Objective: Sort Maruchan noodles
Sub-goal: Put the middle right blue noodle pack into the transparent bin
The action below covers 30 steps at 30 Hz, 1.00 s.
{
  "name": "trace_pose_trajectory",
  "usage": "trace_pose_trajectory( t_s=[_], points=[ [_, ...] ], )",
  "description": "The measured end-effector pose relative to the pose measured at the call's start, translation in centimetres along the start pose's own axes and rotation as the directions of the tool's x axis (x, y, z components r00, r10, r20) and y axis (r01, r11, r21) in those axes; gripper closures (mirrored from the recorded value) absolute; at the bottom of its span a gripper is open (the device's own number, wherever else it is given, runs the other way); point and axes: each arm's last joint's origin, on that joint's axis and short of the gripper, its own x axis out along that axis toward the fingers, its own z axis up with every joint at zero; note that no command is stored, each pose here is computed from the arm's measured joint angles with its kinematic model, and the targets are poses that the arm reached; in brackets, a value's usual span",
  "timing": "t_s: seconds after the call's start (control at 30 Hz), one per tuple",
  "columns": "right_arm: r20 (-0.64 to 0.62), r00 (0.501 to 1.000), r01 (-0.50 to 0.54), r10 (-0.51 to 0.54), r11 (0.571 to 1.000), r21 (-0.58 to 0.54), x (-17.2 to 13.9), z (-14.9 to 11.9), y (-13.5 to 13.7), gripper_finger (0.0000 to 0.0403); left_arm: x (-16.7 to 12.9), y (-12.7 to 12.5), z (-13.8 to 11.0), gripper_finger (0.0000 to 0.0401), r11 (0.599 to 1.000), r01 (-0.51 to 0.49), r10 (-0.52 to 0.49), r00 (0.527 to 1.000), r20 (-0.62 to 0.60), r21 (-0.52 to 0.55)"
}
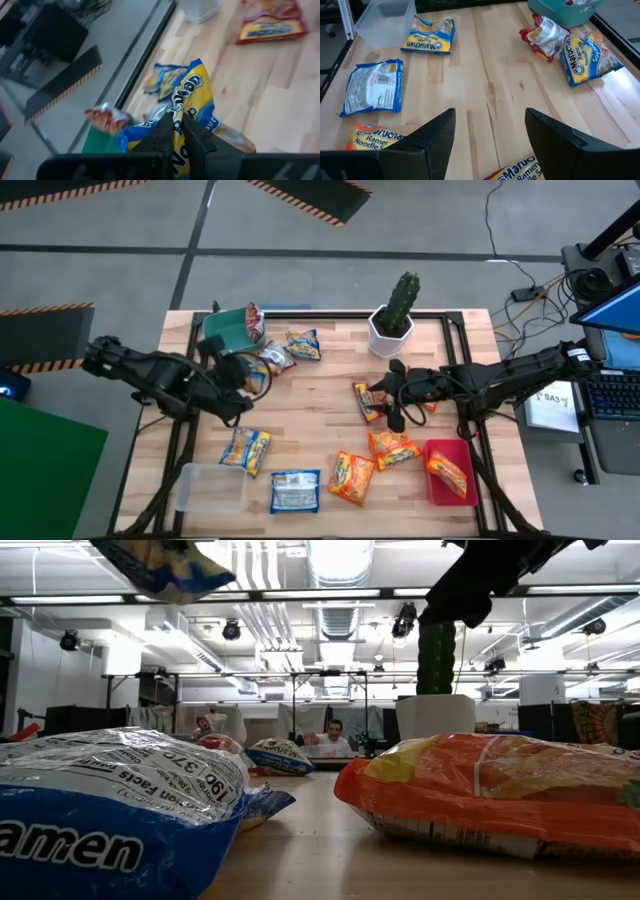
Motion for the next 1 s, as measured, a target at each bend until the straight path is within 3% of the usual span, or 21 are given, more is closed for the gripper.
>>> trace_pose_trajectory(
  t_s=[0.13, 0.23, 0.3, 0.37, 0.43, 0.57, 0.67, 0.83, 1.0],
  points=[
    [-0.04, 0.999, 0.007, -0.007, 1.0, 0.003, -0.1, -0.4, -0.1, 0.0175, -0.2, 0.4, -0.4, 0.0398, 0.999, 0.0, -0.003, 0.999, -0.05, -0.052],
    [-0.085, 0.996, 0.019, -0.016, 0.999, 0.031, -0.1, -0.8, -0.2, 0.0174, -0.2, 0.1, -0.7, 0.0397, 0.988, 0.102, -0.118, 0.983, -0.142, -0.113],
    [-0.098, 0.995, 0.023, -0.019, 0.999, 0.042, -0.1, -1.0, -0.2, 0.0175, -0.2, -0.5, -0.9, 0.0397, 0.966, 0.191, -0.229, 0.946, -0.23, -0.176],
    [-0.098, 0.995, 0.024, -0.02, 0.999, 0.046, -0.1, -1.0, -0.2, 0.0174, -0.3, -1.2, -1.2, 0.0397, 0.927, 0.275, -0.35, 0.877, -0.329, -0.255],
    [-0.098, 0.995, 0.025, -0.02, 0.999, 0.046, -0.1, -1.0, -0.2, 0.0175, -0.5, -2.0, -1.4, 0.0397, 0.879, 0.336, -0.461, 0.779, -0.425, -0.339],
    [-0.098, 0.995, 0.026, -0.021, 0.999, 0.048, -0.1, -1.0, -0.2, 0.0175, -0.7, -3.7, -1.9, 0.0397, 0.826, 0.362, -0.561, 0.602, -0.569, -0.432],
    [-0.099, 0.995, 0.026, -0.021, 0.998, 0.051, -0.1, -1.0, -0.2, 0.0174, -0.6, -4.8, -2.2, 0.0397, 0.819, 0.335, -0.574, 0.498, -0.65, -0.466],
    [-0.102, 0.995, 0.027, -0.022, 0.998, 0.051, -0.1, -1.1, -0.2, 0.0174, -0.3, -7.2, -2.6, 0.0396, 0.821, 0.314, -0.568, 0.368, -0.736, -0.476],
    [-0.109, 0.994, 0.029, -0.024, 0.998, 0.048, 0.0, -1.3, -0.3, 0.0174, -0.1, -9.8, -3.4, 0.0396, 0.844, 0.305, -0.522, 0.282, -0.805, -0.441]
  ],
)
